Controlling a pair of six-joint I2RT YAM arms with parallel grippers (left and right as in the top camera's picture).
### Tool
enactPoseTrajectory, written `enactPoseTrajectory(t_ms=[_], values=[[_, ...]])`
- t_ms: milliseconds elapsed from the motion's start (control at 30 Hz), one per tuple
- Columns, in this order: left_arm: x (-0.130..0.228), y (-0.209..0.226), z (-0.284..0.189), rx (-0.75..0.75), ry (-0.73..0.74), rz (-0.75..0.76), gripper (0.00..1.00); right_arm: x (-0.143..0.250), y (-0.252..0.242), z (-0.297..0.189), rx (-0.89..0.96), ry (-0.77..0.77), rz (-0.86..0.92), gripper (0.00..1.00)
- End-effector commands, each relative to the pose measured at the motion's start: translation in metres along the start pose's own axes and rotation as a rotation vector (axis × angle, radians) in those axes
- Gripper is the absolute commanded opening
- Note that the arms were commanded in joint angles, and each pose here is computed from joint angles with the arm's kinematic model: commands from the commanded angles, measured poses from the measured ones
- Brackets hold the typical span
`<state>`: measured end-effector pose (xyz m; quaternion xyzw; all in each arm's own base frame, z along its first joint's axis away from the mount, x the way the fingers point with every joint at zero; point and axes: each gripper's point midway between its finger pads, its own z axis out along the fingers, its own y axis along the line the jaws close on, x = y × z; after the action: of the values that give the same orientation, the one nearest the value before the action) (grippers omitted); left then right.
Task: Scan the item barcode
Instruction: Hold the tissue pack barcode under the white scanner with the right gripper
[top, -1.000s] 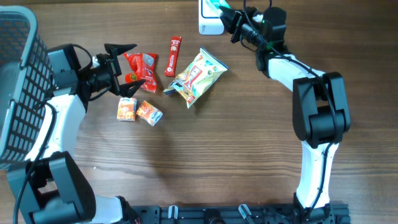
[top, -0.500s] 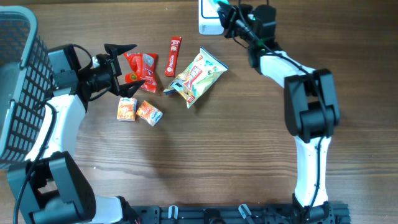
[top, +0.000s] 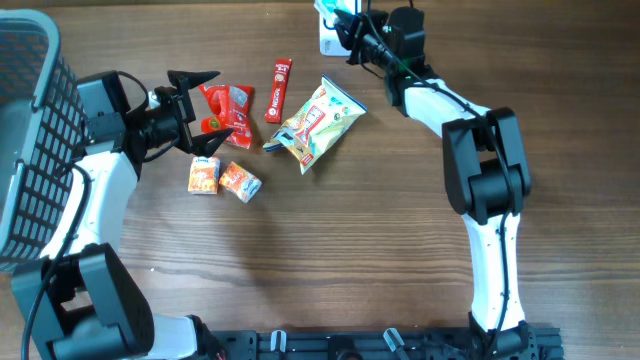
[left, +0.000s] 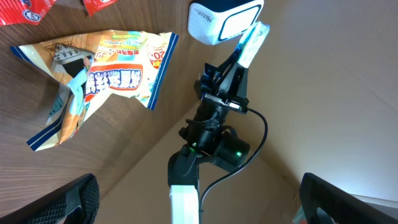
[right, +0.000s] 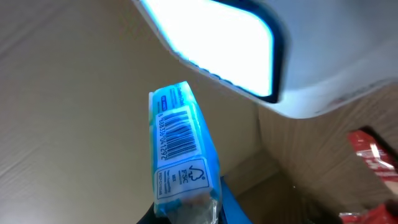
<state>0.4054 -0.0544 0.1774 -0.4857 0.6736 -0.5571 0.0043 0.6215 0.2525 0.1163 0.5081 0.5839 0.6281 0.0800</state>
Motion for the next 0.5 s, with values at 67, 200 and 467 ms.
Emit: enactPoseTrajectory(t_ms=[67, 200, 467], values=[[0.005, -0.006, -0.003, 0.011, -0.001, 0.045, 1.0, 0.001, -0.018, 0.011, 0.035, -0.035, 0.02, 0.04], [0.005, -0.006, -0.003, 0.011, -0.001, 0.045, 1.0, 0.003, -0.009, 0.011, -0.003, -0.027, 0.005, 0.04], [0.005, -0.006, -0.003, 0.011, -0.001, 0.045, 1.0, 0.001, 0.009, 0.008, -0.055, -0.019, -0.012, 0.04]])
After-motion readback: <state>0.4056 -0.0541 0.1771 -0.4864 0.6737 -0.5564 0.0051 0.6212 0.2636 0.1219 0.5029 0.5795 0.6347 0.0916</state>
